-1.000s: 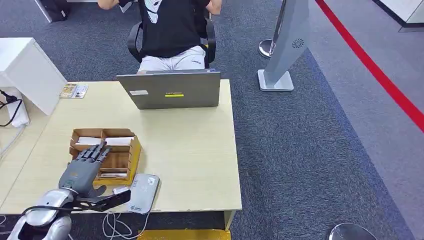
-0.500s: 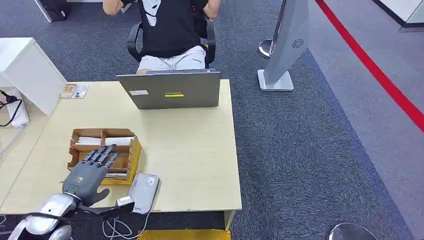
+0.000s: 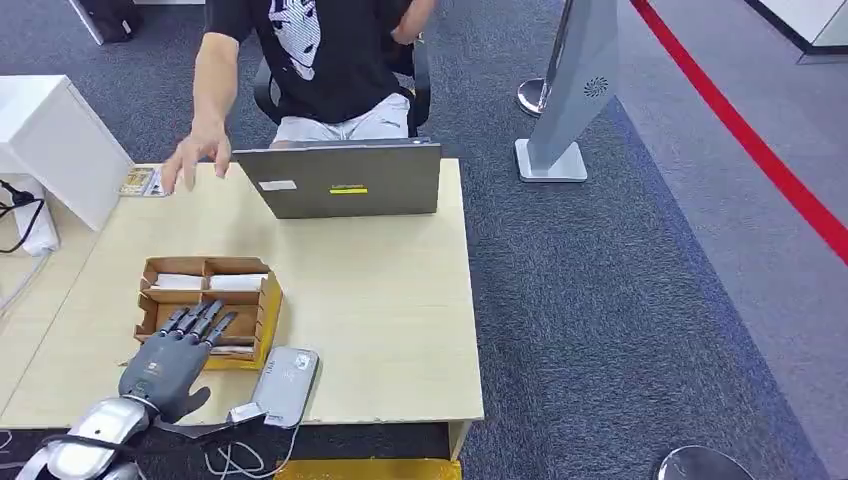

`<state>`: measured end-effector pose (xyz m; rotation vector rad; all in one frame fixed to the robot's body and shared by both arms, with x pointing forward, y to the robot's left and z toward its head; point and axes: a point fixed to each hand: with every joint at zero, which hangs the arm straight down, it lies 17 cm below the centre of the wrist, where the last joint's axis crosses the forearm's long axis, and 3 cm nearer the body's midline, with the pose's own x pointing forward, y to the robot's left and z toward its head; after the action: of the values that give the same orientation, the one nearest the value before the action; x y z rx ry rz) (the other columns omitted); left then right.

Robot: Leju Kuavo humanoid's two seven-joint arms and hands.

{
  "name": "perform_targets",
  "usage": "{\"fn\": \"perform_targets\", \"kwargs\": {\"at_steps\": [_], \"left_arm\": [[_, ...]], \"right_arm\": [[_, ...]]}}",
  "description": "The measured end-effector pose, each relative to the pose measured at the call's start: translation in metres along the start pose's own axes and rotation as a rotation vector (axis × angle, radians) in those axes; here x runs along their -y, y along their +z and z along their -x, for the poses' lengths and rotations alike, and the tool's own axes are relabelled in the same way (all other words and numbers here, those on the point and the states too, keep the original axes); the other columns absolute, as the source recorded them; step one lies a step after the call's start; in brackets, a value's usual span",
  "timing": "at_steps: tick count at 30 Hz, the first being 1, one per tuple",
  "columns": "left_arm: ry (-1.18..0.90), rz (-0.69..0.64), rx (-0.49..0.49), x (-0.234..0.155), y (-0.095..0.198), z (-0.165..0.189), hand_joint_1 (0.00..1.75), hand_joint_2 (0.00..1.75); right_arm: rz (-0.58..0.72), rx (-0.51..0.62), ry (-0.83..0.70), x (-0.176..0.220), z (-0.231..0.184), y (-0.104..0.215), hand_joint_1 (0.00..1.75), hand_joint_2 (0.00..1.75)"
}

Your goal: Pass the card to the sensor for recognition and then transmit it.

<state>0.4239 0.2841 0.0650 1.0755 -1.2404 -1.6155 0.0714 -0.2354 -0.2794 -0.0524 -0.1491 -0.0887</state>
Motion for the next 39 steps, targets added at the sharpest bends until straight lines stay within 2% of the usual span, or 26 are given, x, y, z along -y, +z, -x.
{"fn": "perform_targets", "kwargs": {"at_steps": [6, 7, 8, 30, 32, 34, 39], "left_arm": [[-0.01, 0.012, -0.024, 0.004, 0.002, 0.007, 0.0, 1.75], [-0.011, 0.013, -0.027, 0.004, 0.002, 0.007, 0.44, 1.75], [-0.015, 0.01, -0.036, 0.004, 0.002, 0.009, 1.75, 1.75], [0.035, -0.052, -0.103, -0.005, -0.006, 0.014, 1.75, 1.75], [0.04, -0.09, -0.104, -0.013, -0.007, 0.013, 1.75, 1.75], [0.062, -0.183, -0.103, -0.032, -0.01, 0.009, 1.75, 1.75], [0.144, -0.458, -0.101, -0.115, -0.006, 0.011, 1.75, 1.75]], "right_arm": [[0.001, -0.003, -0.002, 0.0, 0.001, 0.0, 0.0, 1.75], [0.001, -0.003, -0.002, 0.0, 0.001, 0.0, 0.0, 1.75], [0.001, -0.002, -0.001, 0.0, 0.001, 0.0, 0.0, 1.75], [0.0, -0.003, 0.013, -0.001, 0.001, 0.0, 0.0, 1.75], [-0.001, -0.004, 0.011, -0.001, 0.001, 0.0, 0.0, 1.75], [0.0, -0.004, 0.014, -0.001, 0.002, 0.0, 0.0, 1.75], [0.002, 0.0, 0.017, 0.0, 0.002, 0.0, 0.0, 1.75]]}}
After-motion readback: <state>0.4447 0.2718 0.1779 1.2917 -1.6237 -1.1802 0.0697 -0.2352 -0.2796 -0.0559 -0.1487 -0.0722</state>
